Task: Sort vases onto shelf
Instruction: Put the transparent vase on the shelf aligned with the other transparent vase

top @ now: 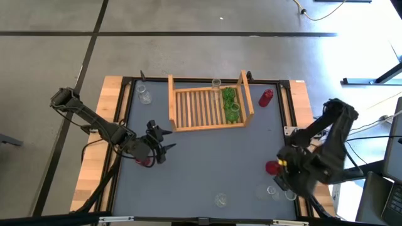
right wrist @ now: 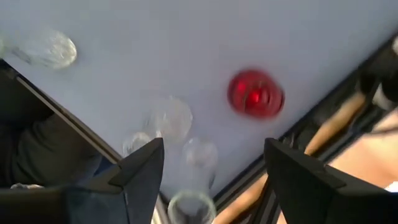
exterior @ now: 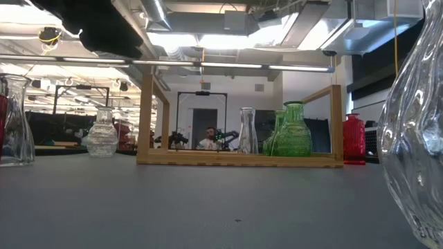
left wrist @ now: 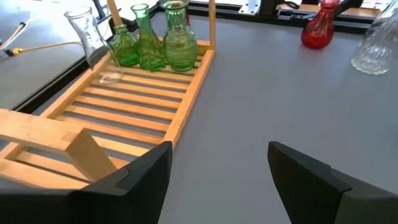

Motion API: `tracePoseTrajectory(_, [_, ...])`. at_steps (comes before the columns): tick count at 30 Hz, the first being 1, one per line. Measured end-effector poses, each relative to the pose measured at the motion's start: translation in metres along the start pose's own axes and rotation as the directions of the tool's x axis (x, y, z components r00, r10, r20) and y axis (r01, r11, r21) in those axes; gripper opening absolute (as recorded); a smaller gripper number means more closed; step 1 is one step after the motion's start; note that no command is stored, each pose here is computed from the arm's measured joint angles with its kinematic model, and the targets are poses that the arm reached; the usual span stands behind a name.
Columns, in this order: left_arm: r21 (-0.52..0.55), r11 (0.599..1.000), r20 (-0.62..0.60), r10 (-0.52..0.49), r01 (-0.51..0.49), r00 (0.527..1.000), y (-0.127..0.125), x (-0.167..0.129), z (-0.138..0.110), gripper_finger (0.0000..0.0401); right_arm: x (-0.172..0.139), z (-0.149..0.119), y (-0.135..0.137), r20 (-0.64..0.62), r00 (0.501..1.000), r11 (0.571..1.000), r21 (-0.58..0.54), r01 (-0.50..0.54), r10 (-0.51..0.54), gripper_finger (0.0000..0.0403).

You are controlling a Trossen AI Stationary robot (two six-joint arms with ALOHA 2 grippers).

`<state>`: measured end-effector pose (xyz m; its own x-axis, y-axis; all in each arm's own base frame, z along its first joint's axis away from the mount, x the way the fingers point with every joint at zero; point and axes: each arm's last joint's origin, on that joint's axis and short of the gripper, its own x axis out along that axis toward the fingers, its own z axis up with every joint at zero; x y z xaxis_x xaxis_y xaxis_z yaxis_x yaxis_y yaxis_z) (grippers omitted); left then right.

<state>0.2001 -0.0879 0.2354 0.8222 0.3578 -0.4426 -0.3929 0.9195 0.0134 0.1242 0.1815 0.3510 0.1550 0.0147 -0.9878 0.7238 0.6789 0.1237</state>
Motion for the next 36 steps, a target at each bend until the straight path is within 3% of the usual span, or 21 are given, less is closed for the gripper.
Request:
tracePoseTrajectory(5, [-0.018, 1.0, 0.015, -0.008, 0.009, 1.0, -0.001, 0.0, 0.002, 0.0259, 0.011, -0.037, 0.005, -0.031, 0.998, 0.996, 0.072, 0.051, -0.049, 0.0259])
tracePoseTrajectory(12, [-0.032, 0.999, 0.003, -0.036, 0.036, 0.999, -0.002, 0.0, 0.002, 0.0259, 0.032, -0.068, 0.021, -0.084, 0.992, 0.994, 0.054, 0.1, -0.095, 0.0259])
tracePoseTrajectory(36, [-0.053, 0.998, 0.002, -0.035, 0.035, 0.999, -0.002, 0.0, 0.002, 0.0259, 0.048, -0.076, 0.032, -0.089, 0.986, 0.987, 0.062, 0.148, -0.142, 0.0259])
